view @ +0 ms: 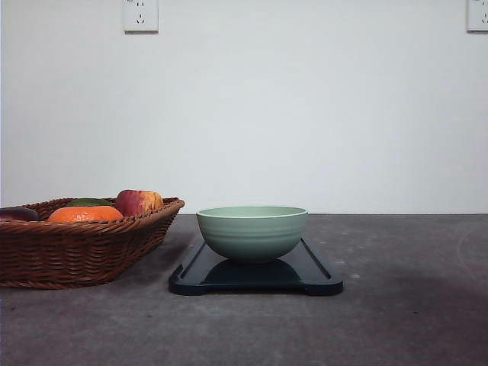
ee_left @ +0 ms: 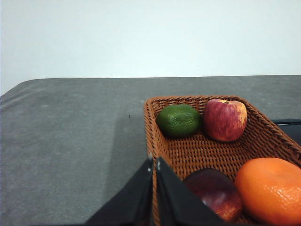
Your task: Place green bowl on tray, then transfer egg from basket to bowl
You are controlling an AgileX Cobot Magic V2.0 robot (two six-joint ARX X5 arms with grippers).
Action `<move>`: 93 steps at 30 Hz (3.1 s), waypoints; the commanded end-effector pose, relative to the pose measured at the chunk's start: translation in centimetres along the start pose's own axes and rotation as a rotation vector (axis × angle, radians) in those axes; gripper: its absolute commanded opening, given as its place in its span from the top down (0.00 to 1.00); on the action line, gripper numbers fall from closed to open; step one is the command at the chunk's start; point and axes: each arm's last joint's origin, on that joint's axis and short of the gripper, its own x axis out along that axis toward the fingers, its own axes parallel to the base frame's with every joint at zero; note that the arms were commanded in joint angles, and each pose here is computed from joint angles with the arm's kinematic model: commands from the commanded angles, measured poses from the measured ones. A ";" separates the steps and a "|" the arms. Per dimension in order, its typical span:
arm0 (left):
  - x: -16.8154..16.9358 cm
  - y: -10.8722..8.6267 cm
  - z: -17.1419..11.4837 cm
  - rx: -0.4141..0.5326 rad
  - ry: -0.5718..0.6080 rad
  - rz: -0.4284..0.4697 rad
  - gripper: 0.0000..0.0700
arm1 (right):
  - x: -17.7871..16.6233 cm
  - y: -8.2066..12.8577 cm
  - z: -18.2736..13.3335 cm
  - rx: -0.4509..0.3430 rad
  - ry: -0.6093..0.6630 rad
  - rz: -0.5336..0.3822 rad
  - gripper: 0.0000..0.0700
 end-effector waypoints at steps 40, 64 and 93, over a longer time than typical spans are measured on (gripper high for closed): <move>0.1 0.0 -0.5 0.005 0.004 0.001 1.00 | -0.1 0.0 0.0 0.019 -0.015 -0.014 0.98; 0.1 0.0 -0.5 0.005 0.004 0.001 1.00 | -0.1 0.0 0.0 0.019 -0.015 -0.014 0.98; 0.1 0.0 -0.5 0.005 0.004 0.001 1.00 | -0.1 0.0 0.0 0.019 -0.015 -0.014 0.98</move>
